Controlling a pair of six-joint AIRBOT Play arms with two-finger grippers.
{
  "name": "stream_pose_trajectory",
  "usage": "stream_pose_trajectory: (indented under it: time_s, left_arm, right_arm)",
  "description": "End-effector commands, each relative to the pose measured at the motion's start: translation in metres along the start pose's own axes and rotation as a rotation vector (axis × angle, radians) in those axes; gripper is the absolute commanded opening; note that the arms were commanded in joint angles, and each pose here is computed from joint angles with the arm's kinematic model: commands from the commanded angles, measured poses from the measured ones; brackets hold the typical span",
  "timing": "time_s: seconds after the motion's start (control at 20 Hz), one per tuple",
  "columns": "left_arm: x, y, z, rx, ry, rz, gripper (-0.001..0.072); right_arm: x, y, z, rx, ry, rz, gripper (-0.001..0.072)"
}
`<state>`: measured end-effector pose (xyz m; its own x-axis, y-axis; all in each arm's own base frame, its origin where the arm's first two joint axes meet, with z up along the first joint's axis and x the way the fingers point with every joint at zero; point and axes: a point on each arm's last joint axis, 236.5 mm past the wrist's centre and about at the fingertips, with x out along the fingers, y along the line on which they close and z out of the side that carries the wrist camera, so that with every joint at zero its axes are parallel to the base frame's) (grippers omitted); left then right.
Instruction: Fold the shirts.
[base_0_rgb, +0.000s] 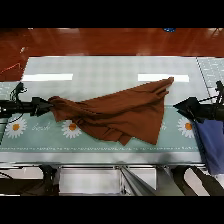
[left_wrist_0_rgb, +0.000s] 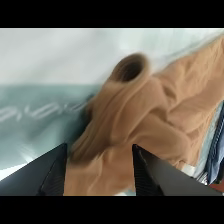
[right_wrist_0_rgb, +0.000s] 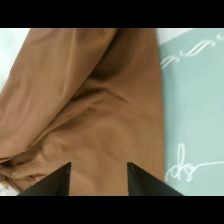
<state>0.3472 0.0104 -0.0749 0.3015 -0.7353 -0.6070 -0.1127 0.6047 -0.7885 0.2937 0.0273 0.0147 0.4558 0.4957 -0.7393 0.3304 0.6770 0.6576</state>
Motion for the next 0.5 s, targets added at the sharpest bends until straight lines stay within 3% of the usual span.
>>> stream_pose_trajectory:
  time_s: [0.0,0.1,0.25,0.35,0.45]
  left_arm:
    - [0.004,-0.007,0.01,0.048,0.003,0.001,0.0505]
    - [0.009,-0.012,0.004,0.052,0.034,-0.019,0.0499]
    - [0.016,-0.028,-0.021,0.08,0.146,-0.104,0.0332]
    - [0.016,-0.028,-0.026,0.072,0.167,-0.119,0.0055]
    - [0.016,-0.028,-0.026,0.06,0.168,-0.12,0.0021]
  right_arm:
    - [-0.001,0.003,-0.005,0.01,0.006,0.012,0.0407]
    - [-0.001,0.003,-0.004,0.013,0.004,0.012,0.0407]
    - [-0.001,0.0,-0.003,0.016,-0.001,0.0,0.0407]
    - [-0.001,-0.012,-0.008,-0.003,0.017,-0.05,0.0408]
    - [-0.003,-0.029,-0.018,-0.01,0.062,-0.121,0.0408]
